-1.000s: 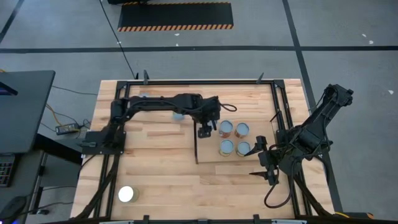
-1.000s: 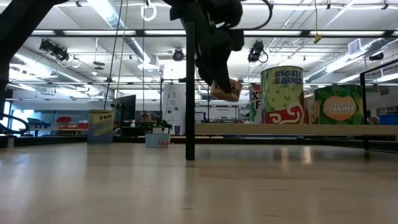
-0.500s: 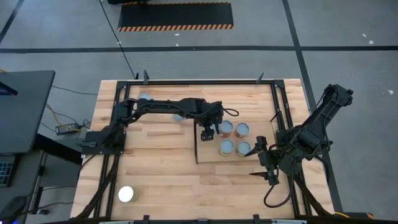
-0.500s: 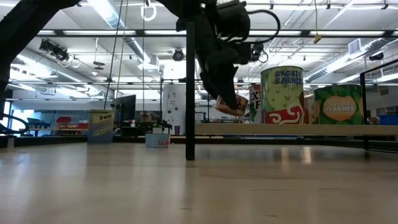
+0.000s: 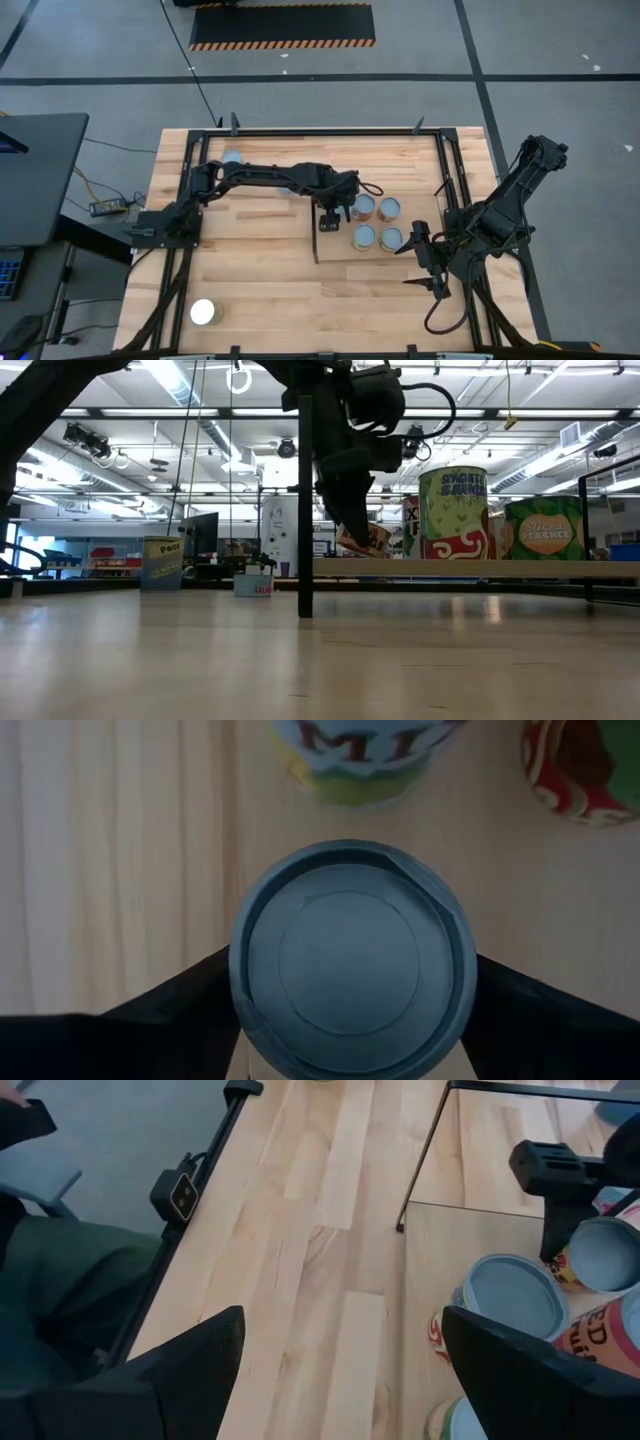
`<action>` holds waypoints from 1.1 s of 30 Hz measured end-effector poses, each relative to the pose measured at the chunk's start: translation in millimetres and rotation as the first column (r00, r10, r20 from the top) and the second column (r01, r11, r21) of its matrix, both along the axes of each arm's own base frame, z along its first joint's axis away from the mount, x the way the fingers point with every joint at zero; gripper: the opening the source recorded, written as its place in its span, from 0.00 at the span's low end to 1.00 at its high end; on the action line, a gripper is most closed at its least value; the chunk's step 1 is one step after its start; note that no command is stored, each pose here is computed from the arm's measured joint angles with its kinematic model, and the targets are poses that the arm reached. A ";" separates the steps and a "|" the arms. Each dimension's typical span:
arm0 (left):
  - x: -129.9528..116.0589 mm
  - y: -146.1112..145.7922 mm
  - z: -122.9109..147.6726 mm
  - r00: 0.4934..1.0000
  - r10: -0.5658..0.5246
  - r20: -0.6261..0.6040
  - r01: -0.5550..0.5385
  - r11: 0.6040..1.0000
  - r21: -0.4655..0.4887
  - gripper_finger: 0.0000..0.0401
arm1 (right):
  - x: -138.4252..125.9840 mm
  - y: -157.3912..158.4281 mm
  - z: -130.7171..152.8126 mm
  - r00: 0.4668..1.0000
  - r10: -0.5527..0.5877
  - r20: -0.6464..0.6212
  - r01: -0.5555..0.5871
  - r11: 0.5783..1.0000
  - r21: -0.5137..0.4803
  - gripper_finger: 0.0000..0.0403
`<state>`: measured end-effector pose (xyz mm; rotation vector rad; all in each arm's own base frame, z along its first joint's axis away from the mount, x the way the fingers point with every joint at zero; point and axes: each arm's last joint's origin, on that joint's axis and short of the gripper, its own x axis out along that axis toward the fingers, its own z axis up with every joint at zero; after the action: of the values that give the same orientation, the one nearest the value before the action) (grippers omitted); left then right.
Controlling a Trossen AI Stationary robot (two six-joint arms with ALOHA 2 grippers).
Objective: Pick and place cans onto a shelf
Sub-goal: Put the yellow can on the shelf aligned with the light red can
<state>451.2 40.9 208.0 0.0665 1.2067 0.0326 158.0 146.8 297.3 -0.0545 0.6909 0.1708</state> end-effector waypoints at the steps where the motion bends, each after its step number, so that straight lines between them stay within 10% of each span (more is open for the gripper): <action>1: 0.3 -1.0 0.1 1.000 -0.002 0.002 0.002 1.000 0.000 0.77 | 0.0 0.0 0.0 1.000 0.000 0.000 0.000 1.000 0.000 0.86; 33: -2.0 -4.3 -0.7 1.000 -0.002 -0.025 0.002 1.000 -0.005 0.79 | 0.0 0.1 0.0 1.000 0.001 0.000 -0.001 1.000 0.001 0.86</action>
<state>449.2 36.6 207.3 0.0636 1.2316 0.0274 157.9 146.9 297.3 -0.0544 0.6910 0.1722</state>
